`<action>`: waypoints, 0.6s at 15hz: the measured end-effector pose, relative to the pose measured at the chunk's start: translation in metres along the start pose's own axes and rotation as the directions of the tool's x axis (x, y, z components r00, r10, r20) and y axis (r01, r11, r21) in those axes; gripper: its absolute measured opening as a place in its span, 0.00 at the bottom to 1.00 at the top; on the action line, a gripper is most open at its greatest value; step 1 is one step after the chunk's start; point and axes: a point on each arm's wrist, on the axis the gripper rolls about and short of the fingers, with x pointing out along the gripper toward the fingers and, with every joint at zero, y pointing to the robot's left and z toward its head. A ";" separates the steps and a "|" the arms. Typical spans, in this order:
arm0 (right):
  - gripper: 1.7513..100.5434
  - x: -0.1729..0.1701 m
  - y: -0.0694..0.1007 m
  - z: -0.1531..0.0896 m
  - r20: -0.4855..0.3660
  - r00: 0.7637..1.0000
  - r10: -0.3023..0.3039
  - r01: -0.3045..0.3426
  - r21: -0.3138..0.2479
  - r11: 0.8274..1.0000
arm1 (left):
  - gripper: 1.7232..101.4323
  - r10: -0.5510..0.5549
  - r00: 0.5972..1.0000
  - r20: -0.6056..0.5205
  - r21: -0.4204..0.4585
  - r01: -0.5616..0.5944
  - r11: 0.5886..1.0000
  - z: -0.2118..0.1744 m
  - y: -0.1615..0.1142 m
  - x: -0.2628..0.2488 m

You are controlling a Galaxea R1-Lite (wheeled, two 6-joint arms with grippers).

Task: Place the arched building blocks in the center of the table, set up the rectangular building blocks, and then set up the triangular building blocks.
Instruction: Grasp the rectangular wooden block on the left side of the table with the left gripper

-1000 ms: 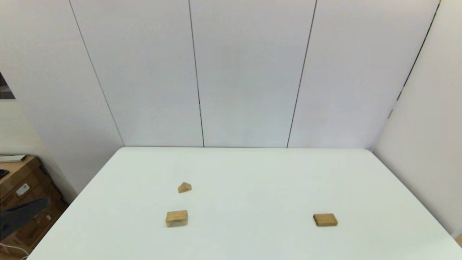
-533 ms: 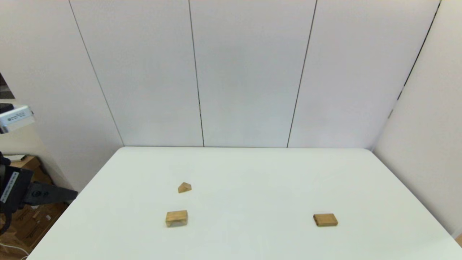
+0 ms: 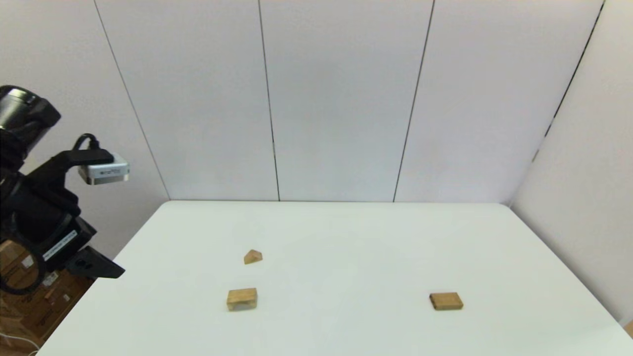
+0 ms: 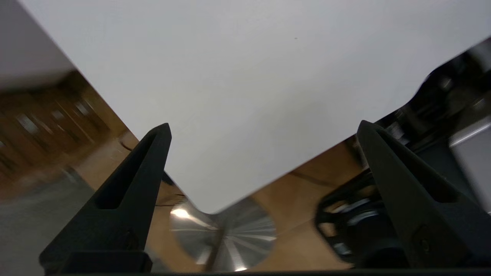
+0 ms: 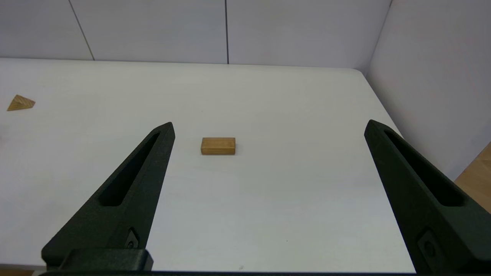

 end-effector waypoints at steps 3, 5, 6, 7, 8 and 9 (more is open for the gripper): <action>0.97 0.000 0.000 0.000 0.000 1.000 0.000 0.000 0.000 1.000 | 0.96 -0.093 0.990 -0.109 0.278 0.121 0.953 0.028 0.015 0.041; 0.97 0.000 0.000 0.000 0.000 1.000 0.000 0.000 0.000 1.000 | 0.96 -0.143 0.974 -0.178 0.386 0.203 0.900 0.051 0.018 0.069; 0.97 0.000 0.000 0.000 0.000 1.000 0.000 0.000 0.000 1.000 | 0.96 -0.164 0.964 -0.208 0.415 0.238 0.878 0.064 0.016 0.085; 0.97 0.000 0.000 0.000 0.000 1.000 0.001 -0.001 0.000 1.000 | 0.96 -0.181 0.956 -0.231 0.437 0.268 0.858 0.076 0.013 0.102; 0.97 0.000 0.000 0.000 0.000 1.000 0.001 -0.001 0.000 1.000 | 0.96 -0.195 0.948 -0.252 0.456 0.294 0.840 0.086 0.008 0.117; 0.97 0.000 0.000 0.000 0.000 1.000 0.000 0.000 0.000 1.000 | 0.96 -0.209 0.939 -0.273 0.472 0.320 0.821 0.096 0.003 0.133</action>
